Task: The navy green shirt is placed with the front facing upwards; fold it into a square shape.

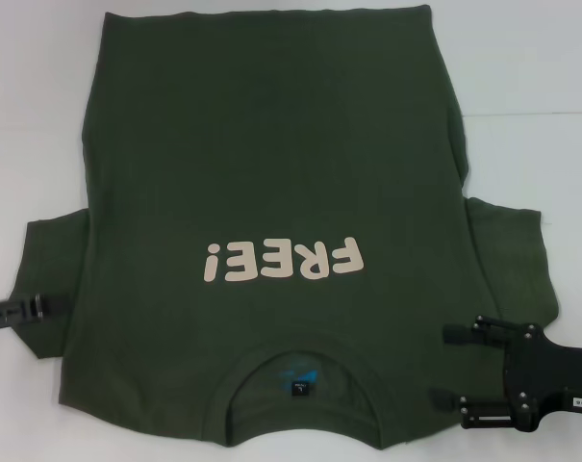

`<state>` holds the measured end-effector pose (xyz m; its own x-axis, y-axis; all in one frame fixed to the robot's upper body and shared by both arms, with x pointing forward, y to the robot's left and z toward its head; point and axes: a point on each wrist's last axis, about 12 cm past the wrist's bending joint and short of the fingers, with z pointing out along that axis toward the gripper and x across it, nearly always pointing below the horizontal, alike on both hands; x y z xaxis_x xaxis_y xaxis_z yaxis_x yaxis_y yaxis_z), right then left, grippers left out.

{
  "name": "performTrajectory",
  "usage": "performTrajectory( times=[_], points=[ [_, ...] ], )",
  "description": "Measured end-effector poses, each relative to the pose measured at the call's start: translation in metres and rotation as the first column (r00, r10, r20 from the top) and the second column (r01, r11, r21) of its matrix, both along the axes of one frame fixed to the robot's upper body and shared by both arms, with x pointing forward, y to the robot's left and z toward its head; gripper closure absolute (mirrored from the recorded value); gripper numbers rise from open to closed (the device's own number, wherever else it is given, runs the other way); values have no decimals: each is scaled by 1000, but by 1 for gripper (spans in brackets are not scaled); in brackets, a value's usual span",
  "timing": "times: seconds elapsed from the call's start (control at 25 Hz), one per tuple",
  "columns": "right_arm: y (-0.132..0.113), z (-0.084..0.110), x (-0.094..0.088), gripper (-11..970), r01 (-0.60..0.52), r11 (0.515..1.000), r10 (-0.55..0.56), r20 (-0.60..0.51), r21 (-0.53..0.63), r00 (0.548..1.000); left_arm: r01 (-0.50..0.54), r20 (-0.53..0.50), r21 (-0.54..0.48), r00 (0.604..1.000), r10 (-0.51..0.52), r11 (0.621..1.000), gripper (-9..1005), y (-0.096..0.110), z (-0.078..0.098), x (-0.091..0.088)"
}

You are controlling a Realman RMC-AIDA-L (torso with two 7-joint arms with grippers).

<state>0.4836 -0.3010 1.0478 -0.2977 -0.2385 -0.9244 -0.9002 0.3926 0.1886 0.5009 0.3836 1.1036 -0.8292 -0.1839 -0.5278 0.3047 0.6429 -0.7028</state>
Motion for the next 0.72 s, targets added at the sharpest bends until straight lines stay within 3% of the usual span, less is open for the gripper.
performTrajectory(
  times=[0.16, 0.52, 0.72],
  points=[
    [0, -1, 0, 47, 5, 1000, -5, -1, -4, 1000, -83, -173, 4, 982, 82, 997, 59, 0, 4, 17],
    [1, -1, 1, 48, 5, 1000, -5, -2, -1, 1000, -197, -224, 77, 952, 209, 977, 60, 13, 8, 33],
    [1, 0, 2, 48, 5, 1000, -5, -5, 0, 1000, -148, -244, 185, 951, 191, 971, 64, 10, 7, 40]
  ],
)
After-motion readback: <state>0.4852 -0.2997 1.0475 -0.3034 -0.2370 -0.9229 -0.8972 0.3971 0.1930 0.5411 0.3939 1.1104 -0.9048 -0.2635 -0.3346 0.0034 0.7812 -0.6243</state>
